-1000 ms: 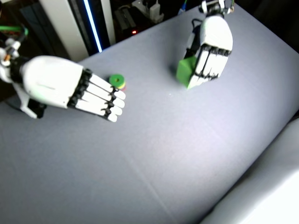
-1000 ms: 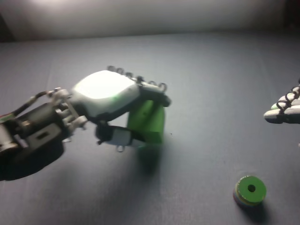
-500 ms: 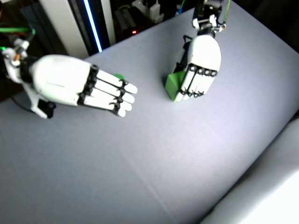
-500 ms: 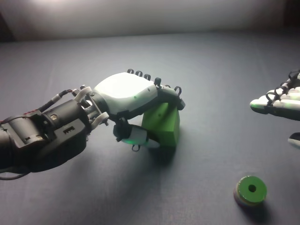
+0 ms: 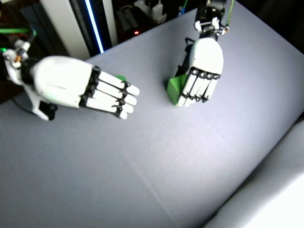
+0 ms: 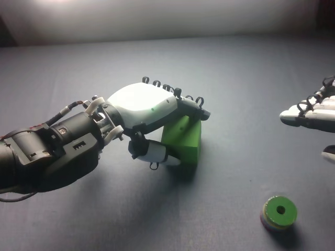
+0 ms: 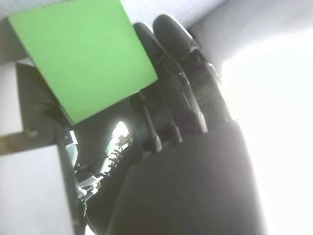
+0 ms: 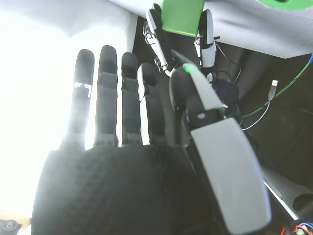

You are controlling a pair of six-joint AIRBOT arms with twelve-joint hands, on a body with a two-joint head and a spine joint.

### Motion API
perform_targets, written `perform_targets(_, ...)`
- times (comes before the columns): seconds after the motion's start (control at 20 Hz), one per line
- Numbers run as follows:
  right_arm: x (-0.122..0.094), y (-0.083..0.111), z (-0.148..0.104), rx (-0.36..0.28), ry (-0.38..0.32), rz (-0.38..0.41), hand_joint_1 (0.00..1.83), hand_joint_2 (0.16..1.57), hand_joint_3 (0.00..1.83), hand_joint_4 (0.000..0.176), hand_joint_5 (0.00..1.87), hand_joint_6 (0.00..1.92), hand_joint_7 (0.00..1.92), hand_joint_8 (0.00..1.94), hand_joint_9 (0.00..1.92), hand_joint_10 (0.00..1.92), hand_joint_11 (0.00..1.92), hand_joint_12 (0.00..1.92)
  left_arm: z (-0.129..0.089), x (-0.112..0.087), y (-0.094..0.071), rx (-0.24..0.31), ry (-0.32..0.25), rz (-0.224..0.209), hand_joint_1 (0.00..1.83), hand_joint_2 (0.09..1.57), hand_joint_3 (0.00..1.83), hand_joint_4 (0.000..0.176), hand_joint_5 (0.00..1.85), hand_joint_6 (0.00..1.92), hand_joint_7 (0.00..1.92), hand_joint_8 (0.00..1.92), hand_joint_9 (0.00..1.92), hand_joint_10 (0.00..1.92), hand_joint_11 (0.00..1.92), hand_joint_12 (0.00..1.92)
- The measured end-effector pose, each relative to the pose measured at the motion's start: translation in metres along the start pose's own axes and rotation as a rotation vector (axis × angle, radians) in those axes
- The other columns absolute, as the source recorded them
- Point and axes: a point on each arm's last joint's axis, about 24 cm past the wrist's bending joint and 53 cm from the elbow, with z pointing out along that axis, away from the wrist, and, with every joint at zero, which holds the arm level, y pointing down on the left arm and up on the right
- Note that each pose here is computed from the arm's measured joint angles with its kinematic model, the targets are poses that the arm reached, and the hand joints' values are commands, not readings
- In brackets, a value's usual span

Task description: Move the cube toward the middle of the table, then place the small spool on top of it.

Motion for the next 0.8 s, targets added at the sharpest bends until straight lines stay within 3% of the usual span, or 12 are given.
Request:
perform_targets(0.05, 0.000, 0.000, 0.000, 0.000, 0.000, 0.000, 0.79, 1.47, 0.00, 0.000, 0.40, 0.01, 0.46, 0.01, 0.51, 0.01, 0.10, 0.99, 0.000, 0.000, 0.000, 0.000, 0.001, 0.000, 1.09, 0.96, 0.00, 0.026, 0.48, 0.00, 0.58, 0.00, 0.58, 0.24, 0.30, 1.04)
perform_targets(0.1, 0.000, 0.000, 0.000, -0.001, 0.000, 0.000, 0.80, 1.46, 0.00, 0.000, 0.40, 0.00, 0.46, 0.00, 0.51, 0.01, 0.09, 0.99, -0.001, 0.002, 0.002, -0.007, 0.007, 0.003, 1.05, 0.96, 0.00, 0.070, 0.38, 0.00, 0.47, 0.00, 0.53, 0.09, 0.25, 0.95)
perform_targets(0.15, 0.000, 0.000, 0.000, -0.001, 0.000, 0.000, 0.86, 1.46, 0.00, 0.000, 0.42, 0.00, 0.47, 0.00, 0.51, 0.01, 0.12, 0.93, -0.002, 0.006, 0.006, -0.019, 0.019, 0.008, 1.01, 0.93, 0.00, 0.107, 0.31, 0.00, 0.34, 0.00, 0.35, 0.02, 0.12, 0.87)
perform_targets(0.25, 0.000, -0.001, 0.000, 0.002, 0.002, 0.000, 0.85, 1.45, 0.00, 0.000, 0.43, 0.00, 0.49, 0.00, 0.50, 0.00, 0.12, 0.89, -0.004, 0.010, 0.007, -0.028, 0.030, 0.003, 1.01, 0.93, 0.00, 0.137, 0.17, 0.00, 0.06, 0.00, 0.13, 0.00, 0.00, 0.71)
perform_targets(0.4, 0.000, 0.000, 0.000, -0.001, 0.000, 0.000, 0.89, 1.45, 0.00, 0.000, 0.43, 0.00, 0.49, 0.00, 0.50, 0.00, 0.14, 0.85, -0.010, -0.001, -0.001, -0.003, 0.001, 0.003, 1.00, 0.92, 0.00, 0.129, 0.13, 0.00, 0.00, 0.00, 0.07, 0.00, 0.00, 0.60)
perform_targets(0.45, 0.000, 0.000, 0.000, 0.001, 0.001, 0.000, 0.89, 1.45, 0.00, 0.000, 0.43, 0.00, 0.50, 0.00, 0.50, 0.00, 0.14, 0.84, -0.013, -0.005, -0.003, 0.005, -0.007, 0.003, 0.96, 0.91, 0.00, 0.146, 0.10, 0.00, 0.00, 0.00, 0.07, 0.00, 0.00, 0.64)
perform_targets(0.5, 0.000, 0.000, 0.000, 0.001, 0.001, 0.000, 0.89, 1.45, 0.00, 0.000, 0.43, 0.00, 0.50, 0.00, 0.50, 0.00, 0.14, 0.84, -0.015, -0.008, -0.005, 0.010, -0.016, 0.002, 0.96, 0.91, 0.00, 0.146, 0.10, 0.00, 0.00, 0.00, 0.07, 0.00, 0.00, 0.64)
perform_targets(0.6, 0.003, 0.003, 0.000, -0.009, 0.008, 0.004, 0.89, 1.44, 0.00, 0.000, 0.43, 0.00, 0.48, 0.00, 0.48, 0.00, 0.12, 0.84, -0.033, -0.019, -0.013, 0.038, -0.043, 0.005, 0.98, 0.92, 0.00, 0.149, 0.08, 0.00, 0.00, 0.00, 0.00, 0.00, 0.00, 0.42)
perform_targets(0.65, 0.003, 0.004, 0.000, -0.011, 0.009, 0.005, 0.89, 1.44, 0.00, 0.000, 0.43, 0.00, 0.48, 0.00, 0.48, 0.00, 0.12, 0.84, -0.034, -0.020, -0.014, 0.042, -0.046, 0.004, 0.98, 0.92, 0.00, 0.149, 0.08, 0.00, 0.00, 0.00, 0.00, 0.00, 0.00, 0.42)
perform_targets(0.7, 0.006, 0.007, 0.000, -0.023, 0.021, 0.005, 0.89, 1.43, 0.00, 0.000, 0.41, 0.00, 0.47, 0.01, 0.45, 0.01, 0.11, 0.84, -0.049, -0.025, -0.014, 0.044, -0.063, 0.008, 0.95, 0.93, 0.00, 0.142, 0.10, 0.00, 0.01, 0.00, 0.00, 0.00, 0.00, 0.24)
perform_targets(0.75, 0.007, 0.012, 0.001, -0.035, 0.032, 0.002, 0.82, 1.41, 0.00, 0.000, 0.40, 0.00, 0.49, 0.01, 0.52, 0.03, 0.18, 0.88, -0.062, -0.028, -0.012, 0.038, -0.075, 0.015, 0.87, 0.93, 0.00, 0.169, 0.10, 0.00, 0.03, 0.00, 0.00, 0.00, 0.00, 0.29)
perform_targets(0.8, 0.009, 0.020, 0.002, -0.059, 0.043, -0.006, 0.81, 1.35, 0.00, 0.004, 0.43, 0.00, 0.53, 0.01, 0.59, 0.03, 0.28, 0.91, -0.080, -0.032, -0.007, 0.024, -0.091, 0.016, 0.82, 0.93, 0.00, 0.175, 0.10, 0.00, 0.02, 0.00, 0.00, 0.00, 0.00, 0.27)
